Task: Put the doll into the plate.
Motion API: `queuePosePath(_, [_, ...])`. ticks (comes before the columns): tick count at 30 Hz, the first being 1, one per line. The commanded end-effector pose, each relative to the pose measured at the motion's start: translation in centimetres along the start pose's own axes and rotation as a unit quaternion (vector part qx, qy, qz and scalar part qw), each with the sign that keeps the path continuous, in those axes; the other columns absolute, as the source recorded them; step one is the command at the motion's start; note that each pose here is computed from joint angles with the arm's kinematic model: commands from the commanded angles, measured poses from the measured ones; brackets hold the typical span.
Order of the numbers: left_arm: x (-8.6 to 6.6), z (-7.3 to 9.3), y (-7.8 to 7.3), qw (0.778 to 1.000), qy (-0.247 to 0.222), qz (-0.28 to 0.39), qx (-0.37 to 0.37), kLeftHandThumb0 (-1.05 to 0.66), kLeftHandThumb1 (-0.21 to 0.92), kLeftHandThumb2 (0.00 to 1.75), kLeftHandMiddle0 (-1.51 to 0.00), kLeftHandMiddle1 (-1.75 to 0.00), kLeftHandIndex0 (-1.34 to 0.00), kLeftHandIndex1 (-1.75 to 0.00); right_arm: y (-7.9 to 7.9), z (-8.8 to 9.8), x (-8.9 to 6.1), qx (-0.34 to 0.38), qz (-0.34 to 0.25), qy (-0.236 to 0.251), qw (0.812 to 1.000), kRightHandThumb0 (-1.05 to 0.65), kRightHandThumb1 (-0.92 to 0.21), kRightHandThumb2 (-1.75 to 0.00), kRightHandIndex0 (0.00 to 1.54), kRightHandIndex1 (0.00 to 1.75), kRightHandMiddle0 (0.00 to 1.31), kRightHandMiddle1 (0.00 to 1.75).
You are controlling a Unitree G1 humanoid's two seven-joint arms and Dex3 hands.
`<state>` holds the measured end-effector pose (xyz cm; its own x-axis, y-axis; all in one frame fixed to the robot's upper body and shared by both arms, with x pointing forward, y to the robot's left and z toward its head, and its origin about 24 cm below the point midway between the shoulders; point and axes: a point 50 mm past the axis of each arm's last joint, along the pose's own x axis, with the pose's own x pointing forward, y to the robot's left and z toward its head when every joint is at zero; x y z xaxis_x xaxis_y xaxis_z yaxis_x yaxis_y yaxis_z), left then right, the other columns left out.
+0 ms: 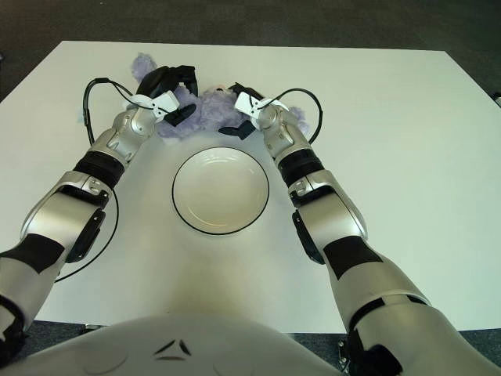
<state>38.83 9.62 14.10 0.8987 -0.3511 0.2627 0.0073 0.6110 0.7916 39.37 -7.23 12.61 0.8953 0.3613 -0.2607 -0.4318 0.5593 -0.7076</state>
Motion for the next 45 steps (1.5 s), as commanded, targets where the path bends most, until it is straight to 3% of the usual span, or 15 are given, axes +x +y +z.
queuePosePath(1, [-0.33,0.19,-1.35,1.0,-0.001,-0.015,-0.017,0.54,0.13,1.54,-0.76,-1.75,-1.02,-1.75,0.15,0.15,0.34,0.027,0.003,0.008,1.0,-0.14,-0.07,-1.21,0.19,1.18,0.0,0.71])
queuePosePath(3, [-0.33,0.24,-1.48,1.0,-0.001,-0.016,-0.019,0.54,0.13,1.54,-0.76,-1.75,-1.02,-1.75,0.14,-0.16,0.49,0.039,-0.007,0.016,0.999,-0.09,-0.04,-1.25,0.2,1.18,0.0,0.79])
queuePosePath(6, [-0.33,0.29,-1.64,1.0,0.0,-0.017,-0.021,0.54,0.13,1.54,-0.76,-1.75,-1.02,-1.75,0.15,-0.47,0.66,0.045,-0.022,0.023,0.998,-0.06,-0.02,-1.27,0.29,1.36,0.0,0.81])
queuePosePath(9, [-0.34,0.31,-1.76,1.0,0.0,-0.018,-0.022,0.55,0.13,1.54,-0.76,-1.75,-1.02,-1.75,0.17,-0.61,0.77,0.043,-0.034,0.026,0.998,-0.06,-0.02,-1.28,0.31,1.44,0.0,0.8])
queuePosePath(20, [-0.38,0.3,-2.02,0.999,0.0,-0.024,-0.023,0.55,0.12,1.55,-0.77,-1.75,-1.02,-1.75,0.15,-0.74,0.74,-0.008,-0.107,0.023,0.994,-0.21,-0.05,-1.21,0.04,0.97,0.0,0.54])
queuePosePath(26, [-0.27,0.33,-1.96,0.999,0.001,-0.028,-0.026,0.55,0.12,1.55,-0.77,-1.75,-1.01,-1.75,0.21,-0.71,0.62,-0.029,-0.13,0.006,0.991,-0.35,-0.11,-1.12,0.0,0.72,0.0,0.36])
queuePosePath(33, [-0.15,0.15,-1.8,0.999,0.004,-0.031,-0.042,0.55,0.12,1.55,-0.77,-1.75,-1.0,-1.75,0.23,-0.63,0.56,-0.02,-0.115,-0.014,0.993,-0.38,-0.1,-1.09,0.0,0.46,0.0,0.18])
queuePosePath(39, [-0.07,0.0,-1.8,0.998,0.011,-0.041,-0.053,0.55,0.12,1.55,-0.77,-1.75,-1.0,-1.75,0.23,-0.56,0.56,-0.006,-0.094,-0.023,0.995,-0.3,-0.03,-1.15,0.0,0.28,0.0,0.17])
queuePosePath(42, [-0.08,-0.01,-1.78,0.998,0.01,-0.042,-0.054,0.55,0.12,1.55,-0.77,-1.75,-1.0,-1.75,0.24,-0.54,0.58,-0.004,-0.081,-0.023,0.996,-0.13,0.02,-1.23,0.0,0.28,0.0,0.22])
queuePosePath(43, [-0.09,0.01,-1.77,0.998,0.008,-0.042,-0.052,0.55,0.12,1.55,-0.77,-1.75,-1.0,-1.75,0.24,-0.53,0.6,-0.006,-0.077,-0.022,0.997,0.02,0.05,-1.29,0.01,0.34,0.0,0.31])
queuePosePath(45, [-0.08,0.02,-1.75,0.998,0.006,-0.042,-0.047,0.55,0.12,1.55,-0.77,-1.75,-1.0,-1.75,0.23,-0.53,0.64,-0.011,-0.067,-0.016,0.998,0.13,0.06,-1.35,0.0,0.42,0.0,0.35])
